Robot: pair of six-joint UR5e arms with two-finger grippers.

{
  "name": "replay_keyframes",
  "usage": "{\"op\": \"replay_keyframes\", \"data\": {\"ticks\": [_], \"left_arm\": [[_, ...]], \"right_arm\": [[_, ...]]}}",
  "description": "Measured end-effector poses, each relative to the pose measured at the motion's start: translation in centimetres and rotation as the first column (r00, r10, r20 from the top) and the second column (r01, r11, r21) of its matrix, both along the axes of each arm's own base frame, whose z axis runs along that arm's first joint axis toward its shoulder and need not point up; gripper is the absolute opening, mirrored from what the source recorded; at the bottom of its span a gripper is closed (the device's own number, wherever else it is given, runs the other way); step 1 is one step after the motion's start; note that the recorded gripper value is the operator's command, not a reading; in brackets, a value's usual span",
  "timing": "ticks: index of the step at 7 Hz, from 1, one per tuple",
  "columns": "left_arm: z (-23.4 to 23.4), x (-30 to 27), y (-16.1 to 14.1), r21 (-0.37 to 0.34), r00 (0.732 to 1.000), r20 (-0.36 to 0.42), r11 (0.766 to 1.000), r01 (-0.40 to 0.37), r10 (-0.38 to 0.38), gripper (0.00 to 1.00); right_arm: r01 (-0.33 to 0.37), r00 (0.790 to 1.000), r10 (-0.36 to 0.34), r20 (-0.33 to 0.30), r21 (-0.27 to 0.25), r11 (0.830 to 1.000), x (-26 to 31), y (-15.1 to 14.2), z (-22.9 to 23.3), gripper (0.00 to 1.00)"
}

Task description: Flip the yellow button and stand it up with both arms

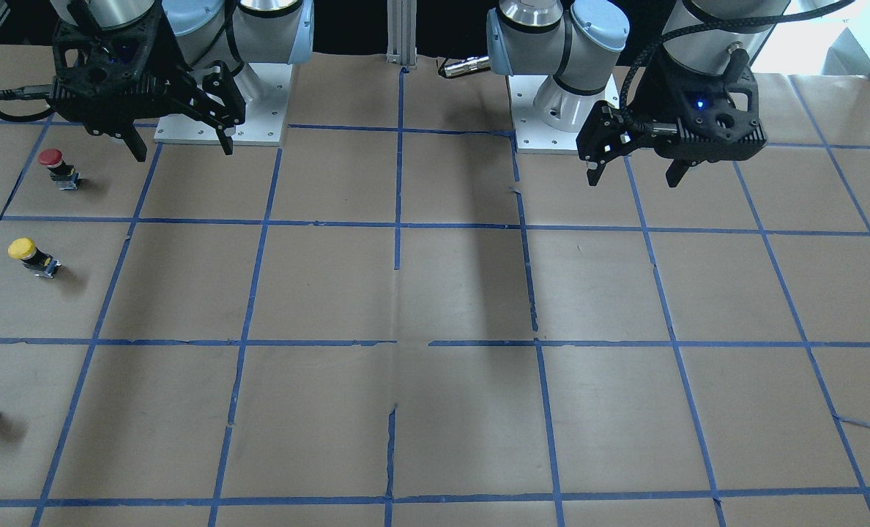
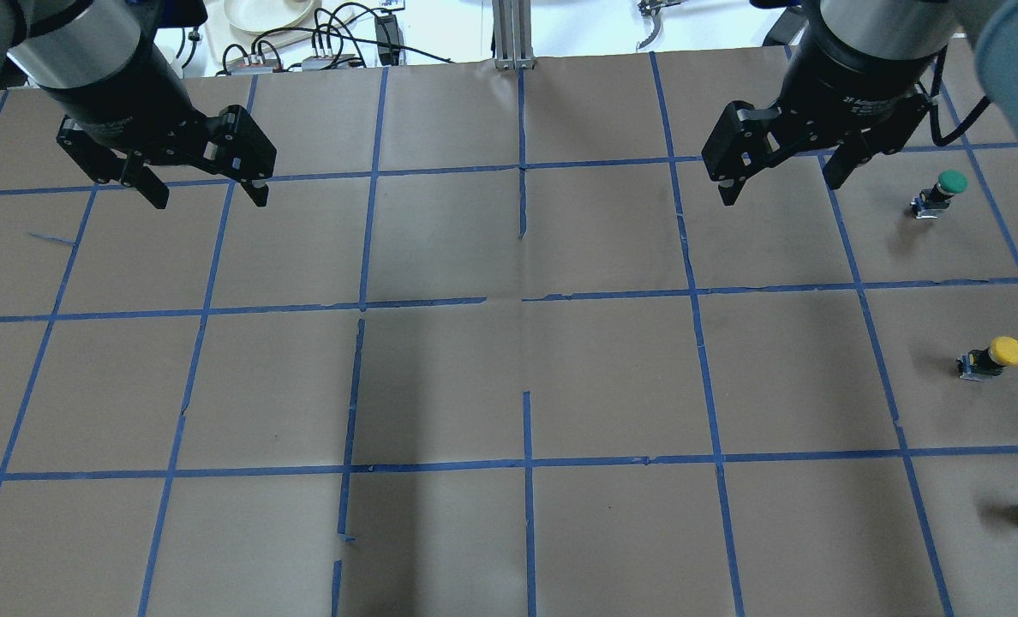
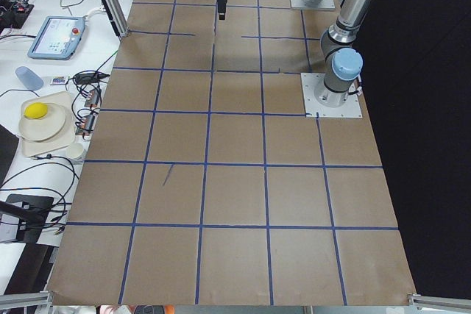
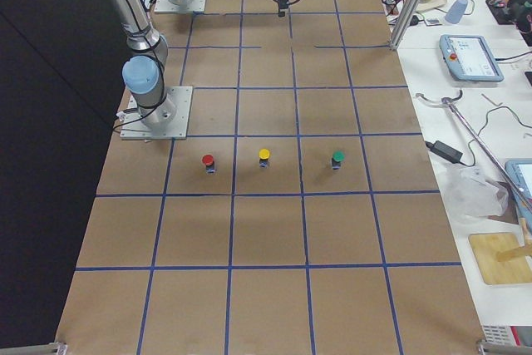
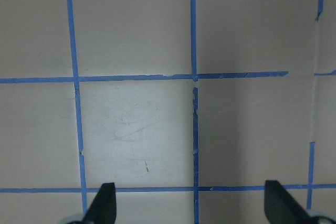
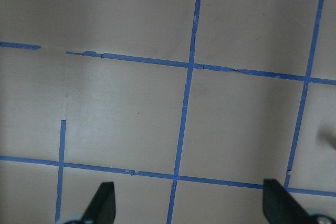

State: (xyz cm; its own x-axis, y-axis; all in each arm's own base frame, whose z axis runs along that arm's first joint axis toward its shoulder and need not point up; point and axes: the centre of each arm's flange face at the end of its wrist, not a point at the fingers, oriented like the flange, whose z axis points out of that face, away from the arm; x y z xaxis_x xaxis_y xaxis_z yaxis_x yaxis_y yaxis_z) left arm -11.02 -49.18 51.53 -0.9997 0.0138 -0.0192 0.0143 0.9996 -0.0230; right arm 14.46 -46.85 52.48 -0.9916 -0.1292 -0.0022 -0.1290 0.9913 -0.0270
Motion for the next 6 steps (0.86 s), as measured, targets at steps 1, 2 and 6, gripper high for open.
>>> {"op": "replay_keyframes", "data": {"ticks": [1, 2, 6], "left_arm": [[0.0, -0.2, 0.0, -0.001, 1.000, -0.004, 1.000, -0.002, 0.002, 1.00], [0.0, -0.4, 0.0, -0.001, 1.000, -0.007, 1.000, -0.018, 0.018, 1.00], [-0.6, -1.3, 0.0, 0.005, 0.999, -0.004, 0.999, -0.041, 0.041, 1.00]], "right_arm": [[0.000, 1.000, 0.000, 0.000, 0.000, 1.000, 0.0, 0.0, 0.0, 0.99], [-0.001, 1.000, 0.001, 0.000, 0.000, 1.000, 0.0, 0.0, 0.0, 0.99], [-0.001, 1.000, 0.001, 0.001, 0.008, 1.000, 0.0, 0.0, -0.5, 0.99]]}}
